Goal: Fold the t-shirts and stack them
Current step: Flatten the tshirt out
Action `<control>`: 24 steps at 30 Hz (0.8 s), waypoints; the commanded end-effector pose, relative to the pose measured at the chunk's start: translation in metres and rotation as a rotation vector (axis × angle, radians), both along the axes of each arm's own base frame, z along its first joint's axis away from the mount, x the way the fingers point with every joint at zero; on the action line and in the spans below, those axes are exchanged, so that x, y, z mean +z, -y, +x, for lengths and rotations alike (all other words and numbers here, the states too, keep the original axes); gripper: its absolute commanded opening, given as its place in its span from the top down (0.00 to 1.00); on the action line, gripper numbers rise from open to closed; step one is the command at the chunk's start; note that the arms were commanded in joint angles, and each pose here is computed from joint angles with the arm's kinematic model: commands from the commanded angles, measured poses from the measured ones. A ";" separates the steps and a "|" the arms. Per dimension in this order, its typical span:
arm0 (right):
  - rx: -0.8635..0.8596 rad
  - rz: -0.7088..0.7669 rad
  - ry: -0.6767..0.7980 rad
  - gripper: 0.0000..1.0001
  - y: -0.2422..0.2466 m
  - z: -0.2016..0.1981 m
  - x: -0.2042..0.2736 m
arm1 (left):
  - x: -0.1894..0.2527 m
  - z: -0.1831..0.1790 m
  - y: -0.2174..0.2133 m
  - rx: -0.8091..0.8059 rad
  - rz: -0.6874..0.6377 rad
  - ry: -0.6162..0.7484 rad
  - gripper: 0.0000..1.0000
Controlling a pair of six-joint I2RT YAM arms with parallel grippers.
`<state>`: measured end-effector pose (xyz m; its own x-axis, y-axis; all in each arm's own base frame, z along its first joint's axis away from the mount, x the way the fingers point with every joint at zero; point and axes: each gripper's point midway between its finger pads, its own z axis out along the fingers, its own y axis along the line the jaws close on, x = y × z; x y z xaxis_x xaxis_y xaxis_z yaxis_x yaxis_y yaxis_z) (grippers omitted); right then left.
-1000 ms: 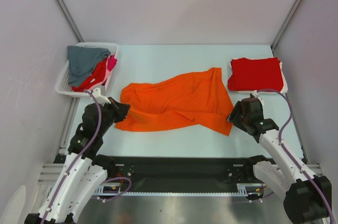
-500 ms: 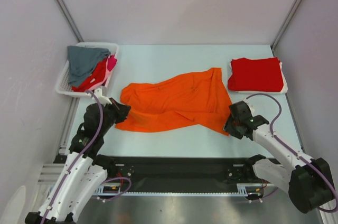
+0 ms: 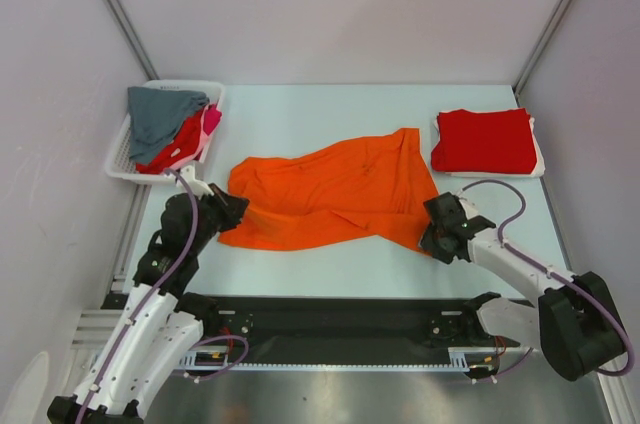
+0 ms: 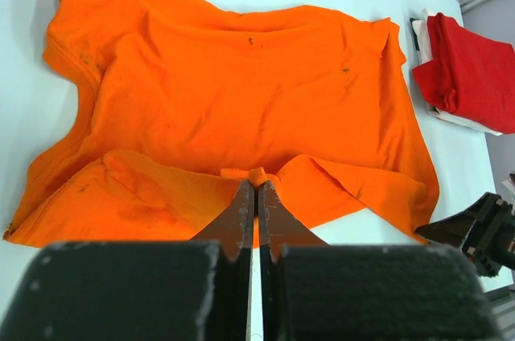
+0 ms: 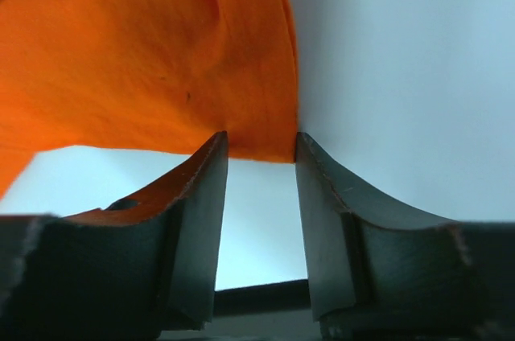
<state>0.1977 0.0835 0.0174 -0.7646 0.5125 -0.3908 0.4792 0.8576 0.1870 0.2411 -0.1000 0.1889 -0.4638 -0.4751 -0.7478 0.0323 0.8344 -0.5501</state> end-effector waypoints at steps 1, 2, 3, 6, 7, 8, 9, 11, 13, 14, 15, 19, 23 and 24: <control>-0.037 -0.016 0.008 0.58 0.002 0.005 -0.013 | 0.007 0.004 0.004 -0.014 -0.010 0.036 0.99; -0.039 -0.016 0.012 0.60 0.002 0.006 -0.014 | 0.006 0.004 0.004 -0.016 -0.008 0.034 0.99; -0.042 -0.019 0.010 0.64 0.003 0.007 -0.015 | 0.005 0.005 0.004 -0.017 -0.006 0.033 0.99; -0.048 -0.030 0.024 0.79 0.005 0.012 -0.013 | 0.003 0.006 0.004 -0.014 -0.004 0.030 0.99; -0.049 -0.028 0.037 0.98 0.007 0.017 -0.008 | 0.003 0.006 0.004 -0.014 -0.004 0.030 0.99; -0.042 -0.020 0.052 1.00 0.006 0.021 -0.004 | 0.002 0.007 0.004 -0.013 -0.003 0.029 0.99; -0.036 -0.005 0.077 1.00 0.006 0.028 0.005 | 0.003 0.009 0.004 -0.012 -0.006 0.034 0.99; -0.030 0.013 0.116 1.00 0.006 0.038 0.019 | 0.002 0.011 0.005 -0.009 -0.007 0.034 0.99; -0.001 0.041 0.166 1.00 0.002 0.050 0.037 | 0.002 0.017 0.006 -0.003 -0.008 0.035 0.99; -0.004 0.063 0.220 1.00 0.002 0.063 0.057 | 0.007 0.020 0.005 0.005 -0.007 0.043 0.99; 0.015 0.100 0.249 1.00 -0.004 0.070 0.070 | 0.005 0.027 -0.001 0.046 0.011 0.026 0.99; 0.082 0.201 0.377 1.00 -0.019 0.111 0.133 | 0.025 0.055 0.000 0.087 -0.010 0.041 1.00; 0.176 0.235 0.489 1.00 -0.025 0.149 0.207 | 0.092 0.094 -0.010 0.155 -0.013 0.122 1.00; 0.190 0.251 0.556 1.00 -0.027 0.160 0.242 | 0.108 0.099 -0.014 0.164 -0.016 0.144 1.00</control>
<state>0.3385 0.1008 0.1966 -0.5901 0.5673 -0.5744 0.2582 0.8067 0.5316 0.3082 -0.0974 0.2030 -0.4762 -0.4853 -0.7333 -0.0826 0.8549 -0.5122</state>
